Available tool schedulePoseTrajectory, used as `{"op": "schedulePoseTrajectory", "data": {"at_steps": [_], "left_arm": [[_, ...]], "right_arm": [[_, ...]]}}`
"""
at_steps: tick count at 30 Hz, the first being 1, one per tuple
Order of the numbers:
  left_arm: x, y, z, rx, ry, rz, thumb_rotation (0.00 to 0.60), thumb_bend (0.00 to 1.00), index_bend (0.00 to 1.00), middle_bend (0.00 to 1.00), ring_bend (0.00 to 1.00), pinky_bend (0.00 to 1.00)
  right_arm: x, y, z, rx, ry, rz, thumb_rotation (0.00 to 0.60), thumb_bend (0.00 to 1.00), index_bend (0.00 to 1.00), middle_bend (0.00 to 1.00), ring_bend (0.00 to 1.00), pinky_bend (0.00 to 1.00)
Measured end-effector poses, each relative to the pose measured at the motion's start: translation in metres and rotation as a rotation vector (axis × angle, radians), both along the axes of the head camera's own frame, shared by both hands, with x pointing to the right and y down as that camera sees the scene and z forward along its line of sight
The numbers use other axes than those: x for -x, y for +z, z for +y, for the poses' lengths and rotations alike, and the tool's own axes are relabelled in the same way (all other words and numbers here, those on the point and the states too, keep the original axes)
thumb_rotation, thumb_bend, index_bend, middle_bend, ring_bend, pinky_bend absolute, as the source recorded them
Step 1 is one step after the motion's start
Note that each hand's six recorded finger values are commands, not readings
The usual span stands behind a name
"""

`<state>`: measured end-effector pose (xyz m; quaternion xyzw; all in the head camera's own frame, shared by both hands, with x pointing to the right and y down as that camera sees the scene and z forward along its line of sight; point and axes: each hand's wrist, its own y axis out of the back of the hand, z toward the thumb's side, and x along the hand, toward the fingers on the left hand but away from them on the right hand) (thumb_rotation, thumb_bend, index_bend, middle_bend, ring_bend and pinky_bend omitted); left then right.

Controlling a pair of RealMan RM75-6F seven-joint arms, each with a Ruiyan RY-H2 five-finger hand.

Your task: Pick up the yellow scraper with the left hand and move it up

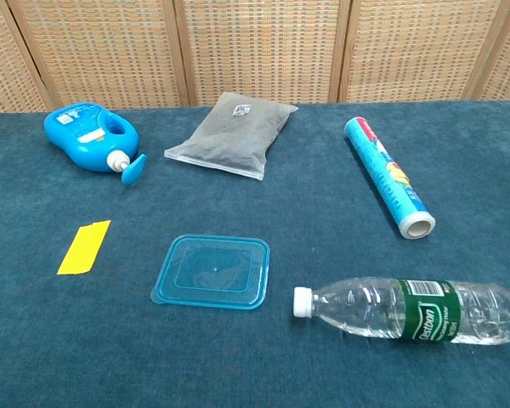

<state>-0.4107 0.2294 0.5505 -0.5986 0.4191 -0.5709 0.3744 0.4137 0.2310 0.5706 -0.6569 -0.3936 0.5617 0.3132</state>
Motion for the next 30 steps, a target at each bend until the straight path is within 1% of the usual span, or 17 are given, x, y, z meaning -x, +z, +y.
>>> {"op": "schedulePoseTrajectory", "data": {"at_steps": [23, 30], "left_arm": [[-0.0002, 0.0003, -0.0009, 0.0, 0.0, 0.012, 0.6, 0.16, 0.0, 0.0, 0.0, 0.0], [-0.0014, 0.0088, -0.0014, 0.023, 0.004, 0.008, 0.6, 0.16, 0.0, 0.0, 0.0, 0.0]], "right_arm": [[0.0011, 0.0014, 0.0012, 0.011, -0.001, 0.003, 0.6, 0.0, 0.0, 0.0, 0.0, 0.0], [0.0001, 0.0044, 0.0004, 0.019, 0.005, 0.011, 0.6, 0.0, 0.0, 0.0, 0.0, 0.0]]}}
